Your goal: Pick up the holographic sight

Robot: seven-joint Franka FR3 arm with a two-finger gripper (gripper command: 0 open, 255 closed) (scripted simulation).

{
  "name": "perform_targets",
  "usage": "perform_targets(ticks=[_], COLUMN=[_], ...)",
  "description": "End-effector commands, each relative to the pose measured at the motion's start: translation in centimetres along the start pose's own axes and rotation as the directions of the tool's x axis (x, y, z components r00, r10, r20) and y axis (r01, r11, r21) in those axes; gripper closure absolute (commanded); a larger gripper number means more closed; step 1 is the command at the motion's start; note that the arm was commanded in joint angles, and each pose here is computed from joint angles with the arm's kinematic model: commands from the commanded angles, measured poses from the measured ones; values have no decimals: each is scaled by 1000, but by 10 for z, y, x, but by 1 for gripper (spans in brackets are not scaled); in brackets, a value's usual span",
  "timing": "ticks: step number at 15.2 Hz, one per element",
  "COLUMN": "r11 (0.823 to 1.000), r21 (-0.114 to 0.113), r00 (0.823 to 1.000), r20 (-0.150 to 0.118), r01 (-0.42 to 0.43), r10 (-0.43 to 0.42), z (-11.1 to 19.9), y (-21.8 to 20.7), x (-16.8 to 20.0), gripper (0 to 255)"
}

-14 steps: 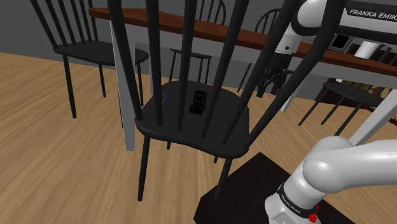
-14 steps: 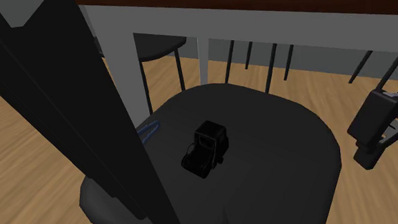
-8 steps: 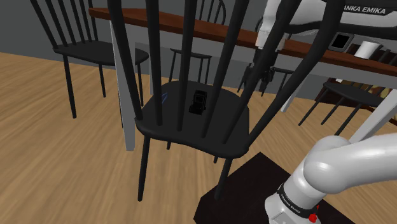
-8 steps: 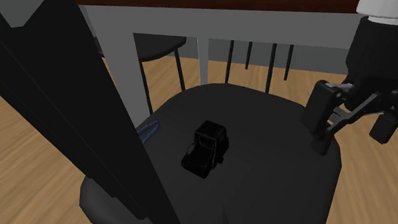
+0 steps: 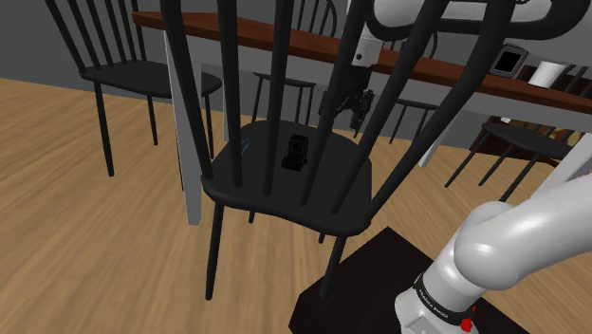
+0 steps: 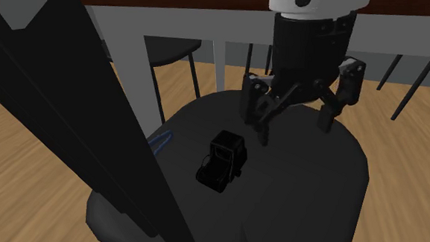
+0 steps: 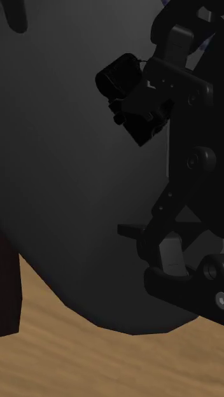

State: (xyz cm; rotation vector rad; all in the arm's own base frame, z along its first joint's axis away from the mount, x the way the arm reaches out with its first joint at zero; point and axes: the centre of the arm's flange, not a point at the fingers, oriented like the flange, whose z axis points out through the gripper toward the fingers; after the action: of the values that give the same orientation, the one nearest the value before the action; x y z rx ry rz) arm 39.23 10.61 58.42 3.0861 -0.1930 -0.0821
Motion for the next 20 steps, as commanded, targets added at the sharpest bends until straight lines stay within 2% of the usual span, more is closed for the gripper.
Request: perform_targets(ticks=[1,7,16,17,20], r11=[1000,1000,1000,1000,1000], r21=[-7,-30,-30,-30,-30], r00=[1000,999,999,999,999], r20=[-10,-37,-37,-37,-37], r01=[2,9,9,9,9], r10=[-2,-10,-10,-10,-10], z=[2,-2,38,38,38], y=[-24,-92,-94,-94,-94], x=[15,55,57,57,57], gripper=[0,0,0,255,255])
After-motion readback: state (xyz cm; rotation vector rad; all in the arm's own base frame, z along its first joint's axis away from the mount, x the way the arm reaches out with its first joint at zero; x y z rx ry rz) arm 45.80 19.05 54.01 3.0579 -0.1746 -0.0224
